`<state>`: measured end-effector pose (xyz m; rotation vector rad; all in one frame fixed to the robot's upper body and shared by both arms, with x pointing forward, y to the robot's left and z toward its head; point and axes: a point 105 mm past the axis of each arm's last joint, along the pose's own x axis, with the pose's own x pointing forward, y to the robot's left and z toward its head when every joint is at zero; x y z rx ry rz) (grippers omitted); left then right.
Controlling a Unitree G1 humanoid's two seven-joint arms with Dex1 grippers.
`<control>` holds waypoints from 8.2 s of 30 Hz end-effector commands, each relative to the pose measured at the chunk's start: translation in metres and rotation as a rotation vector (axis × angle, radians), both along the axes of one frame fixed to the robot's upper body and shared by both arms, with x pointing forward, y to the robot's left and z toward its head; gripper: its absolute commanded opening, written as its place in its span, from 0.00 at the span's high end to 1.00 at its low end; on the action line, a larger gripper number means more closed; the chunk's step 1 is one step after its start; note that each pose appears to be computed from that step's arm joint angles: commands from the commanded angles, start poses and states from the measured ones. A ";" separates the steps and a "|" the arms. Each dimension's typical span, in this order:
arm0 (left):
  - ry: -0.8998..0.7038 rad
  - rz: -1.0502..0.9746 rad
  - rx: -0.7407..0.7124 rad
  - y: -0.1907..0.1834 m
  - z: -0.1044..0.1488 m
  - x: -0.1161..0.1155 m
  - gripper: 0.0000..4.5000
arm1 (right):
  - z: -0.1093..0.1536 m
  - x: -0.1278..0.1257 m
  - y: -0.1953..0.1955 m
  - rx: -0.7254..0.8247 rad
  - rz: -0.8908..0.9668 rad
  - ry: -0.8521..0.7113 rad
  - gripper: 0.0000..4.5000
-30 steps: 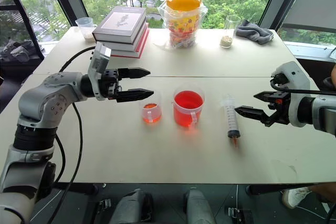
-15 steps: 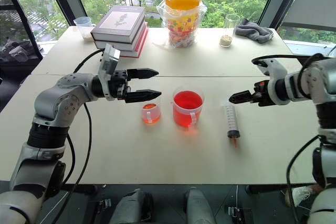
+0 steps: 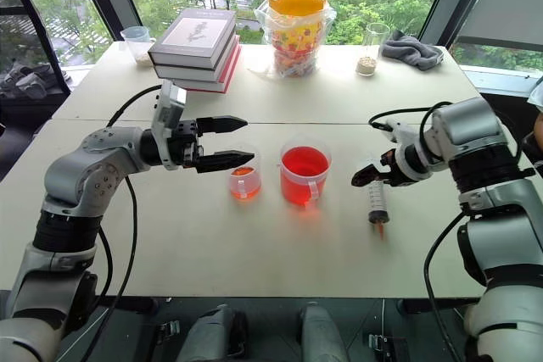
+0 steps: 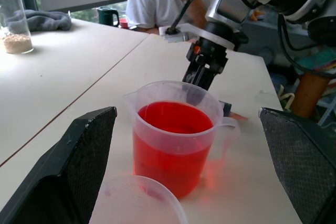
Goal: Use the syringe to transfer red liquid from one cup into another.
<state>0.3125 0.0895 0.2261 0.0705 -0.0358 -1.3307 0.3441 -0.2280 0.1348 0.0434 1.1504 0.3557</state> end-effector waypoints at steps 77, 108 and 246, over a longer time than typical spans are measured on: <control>-0.135 -0.274 -0.083 -0.093 0.072 0.040 0.06 | 0.067 -0.036 0.122 0.365 0.295 -1.361 0.67; -0.239 -0.210 -0.161 -0.089 0.115 0.046 0.75 | 0.045 -0.040 0.130 0.408 0.330 -1.240 0.67; -0.159 -0.100 0.002 0.002 0.078 0.037 0.99 | 0.087 -0.021 0.218 0.669 0.582 -1.296 0.67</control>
